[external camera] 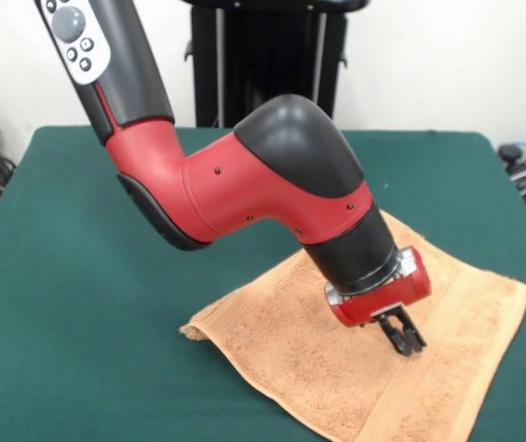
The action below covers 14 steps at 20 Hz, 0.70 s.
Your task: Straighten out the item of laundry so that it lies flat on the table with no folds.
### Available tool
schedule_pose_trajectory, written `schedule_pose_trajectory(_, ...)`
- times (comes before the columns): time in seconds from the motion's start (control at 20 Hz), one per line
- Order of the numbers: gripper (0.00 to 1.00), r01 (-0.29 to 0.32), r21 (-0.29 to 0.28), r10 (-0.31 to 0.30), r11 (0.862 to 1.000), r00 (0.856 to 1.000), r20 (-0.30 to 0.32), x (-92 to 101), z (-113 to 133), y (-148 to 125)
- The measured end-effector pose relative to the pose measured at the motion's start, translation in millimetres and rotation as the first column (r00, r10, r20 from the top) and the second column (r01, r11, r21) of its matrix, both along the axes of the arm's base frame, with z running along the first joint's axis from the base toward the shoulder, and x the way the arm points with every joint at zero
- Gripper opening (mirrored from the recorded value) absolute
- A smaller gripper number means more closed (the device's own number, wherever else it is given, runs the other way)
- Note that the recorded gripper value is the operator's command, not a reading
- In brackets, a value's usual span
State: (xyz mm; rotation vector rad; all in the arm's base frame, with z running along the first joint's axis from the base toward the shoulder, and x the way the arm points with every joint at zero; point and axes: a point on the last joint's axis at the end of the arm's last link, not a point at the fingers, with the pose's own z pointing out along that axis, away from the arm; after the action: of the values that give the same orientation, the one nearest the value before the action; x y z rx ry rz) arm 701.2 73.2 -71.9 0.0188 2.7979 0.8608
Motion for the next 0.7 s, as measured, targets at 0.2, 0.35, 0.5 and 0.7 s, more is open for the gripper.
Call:
schedule_pose_trajectory(0.2, 0.0, 0.002, 0.002, -0.002, 1.0, 1.0, -0.001, -0.3, -0.2, -0.4)
schedule_pose_trajectory(0.35, 0.0, 0.004, 0.004, -0.004, 1.0, 1.0, -0.003, -0.1, -0.2, -0.6)
schedule_pose_trajectory(0.5, 0.0, 0.006, 0.006, -0.006, 1.0, 1.0, -0.004, -0.3, -0.2, -0.7)
schedule_pose_trajectory(0.7, 0.0, 0.016, 0.017, -0.016, 1.0, 1.0, -0.01, -0.2, -1.0, -1.9)
